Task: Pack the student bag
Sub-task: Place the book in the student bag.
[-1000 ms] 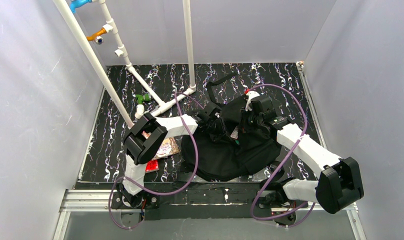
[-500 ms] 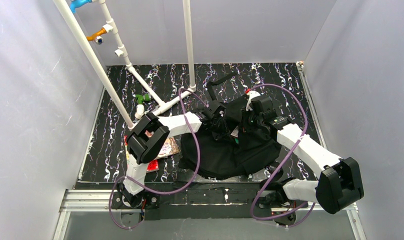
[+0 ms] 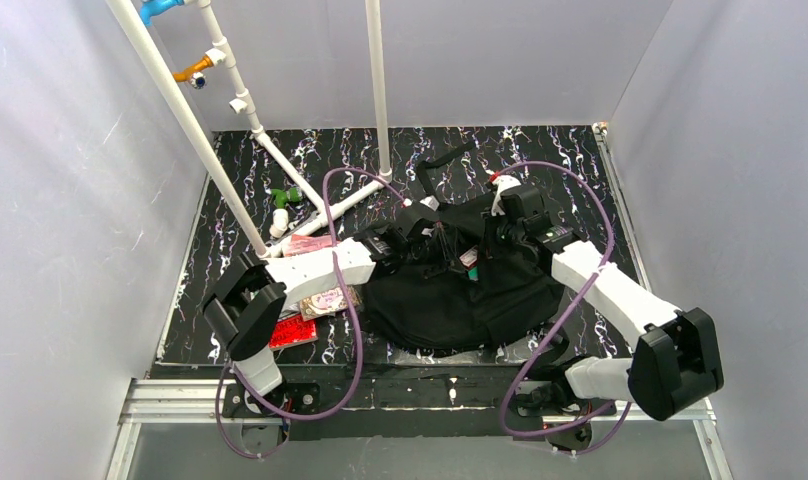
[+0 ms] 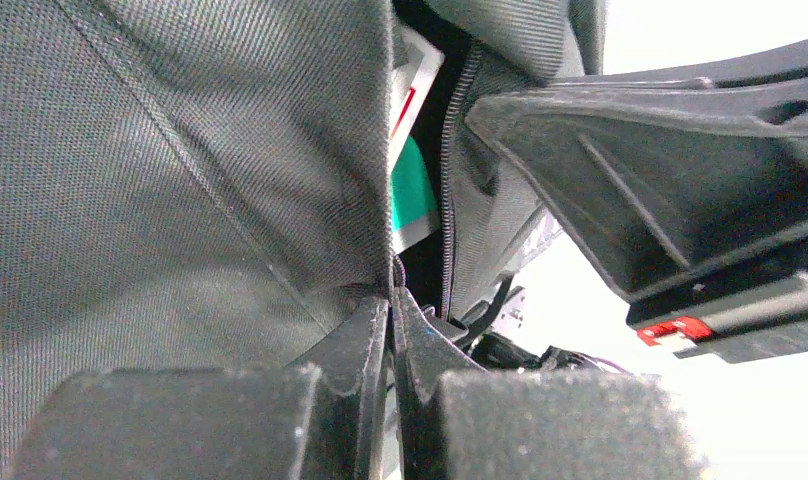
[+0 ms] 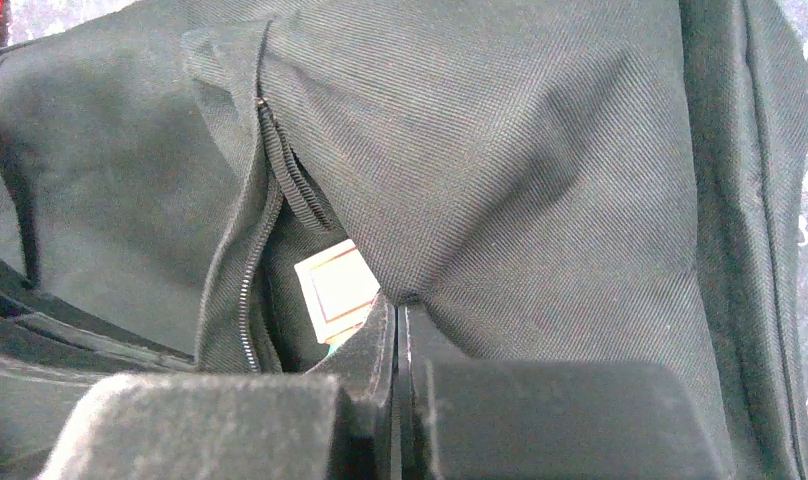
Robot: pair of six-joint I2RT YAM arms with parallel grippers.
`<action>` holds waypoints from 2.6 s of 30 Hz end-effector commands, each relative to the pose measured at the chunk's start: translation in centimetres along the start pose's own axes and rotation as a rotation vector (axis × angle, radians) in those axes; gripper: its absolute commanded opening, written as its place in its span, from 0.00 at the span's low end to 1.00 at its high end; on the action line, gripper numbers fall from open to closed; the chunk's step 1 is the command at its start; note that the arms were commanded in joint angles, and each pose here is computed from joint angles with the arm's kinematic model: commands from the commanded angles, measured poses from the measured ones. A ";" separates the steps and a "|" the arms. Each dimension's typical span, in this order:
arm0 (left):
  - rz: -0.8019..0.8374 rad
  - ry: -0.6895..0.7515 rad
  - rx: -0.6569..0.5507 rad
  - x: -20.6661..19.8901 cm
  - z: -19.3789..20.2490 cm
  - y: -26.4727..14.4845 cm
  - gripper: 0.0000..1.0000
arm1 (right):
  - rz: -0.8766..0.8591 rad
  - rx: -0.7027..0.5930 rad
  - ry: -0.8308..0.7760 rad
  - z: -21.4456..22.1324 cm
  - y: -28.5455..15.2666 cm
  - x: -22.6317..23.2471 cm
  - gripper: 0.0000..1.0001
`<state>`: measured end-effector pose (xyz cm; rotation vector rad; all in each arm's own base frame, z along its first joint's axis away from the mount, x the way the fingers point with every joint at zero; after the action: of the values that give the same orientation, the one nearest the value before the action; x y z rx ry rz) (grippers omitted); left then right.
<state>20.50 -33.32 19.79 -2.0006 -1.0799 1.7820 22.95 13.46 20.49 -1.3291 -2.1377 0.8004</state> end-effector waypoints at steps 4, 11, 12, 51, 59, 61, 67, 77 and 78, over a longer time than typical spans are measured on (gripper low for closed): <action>0.028 -0.051 0.033 0.3 0.1 1.3 0.00 | -0.141 0.003 0.011 -1.7 0.4 1.0 0.19; 0.030 -0.047 0.047 0.6 -0.1 1.1 0.00 | -0.229 0.016 0.036 -2.4 -2.5 1.9 0.39; 0.033 -0.045 0.045 0.6 -0.2 1.0 0.00 | -0.248 0.006 0.047 -2.7 -3.0 2.1 0.43; -0.003 -0.091 0.046 2.0 0.3 1.0 0.00 | -0.521 -0.094 0.685 -0.1 6.9 -0.5 0.58; -0.011 -0.099 0.051 2.3 0.5 1.1 0.00 | -0.590 -0.069 0.660 -0.5 7.7 -0.7 0.22; -0.012 -0.100 0.048 2.3 0.4 1.0 0.00 | -0.588 -0.055 0.643 -0.3 7.8 -0.7 0.16; -0.017 -0.103 0.054 2.5 0.5 1.2 0.00 | -0.575 -0.030 0.569 -0.1 7.5 -0.8 0.27; -0.029 -0.094 0.050 2.6 0.4 1.4 0.00 | -0.565 0.005 0.501 0.3 7.3 -0.9 0.07; -0.037 -0.093 0.044 2.7 0.4 1.3 0.00 | -0.562 0.005 0.490 0.2 7.2 -0.9 0.06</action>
<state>20.79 -32.88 15.90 -1.8525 -1.0985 1.8921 27.10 15.08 13.73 -0.7564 -1.8584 0.1976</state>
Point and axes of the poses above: each gripper's point midway between its finger pads, its own y axis out along the fingers, its own x axis along the line the jaws close on, z = x × y, the point moved 10 cm from there along -y, back along the fingers, and after that the axes turned 7 degrees about -y, right-handed, at the moved point
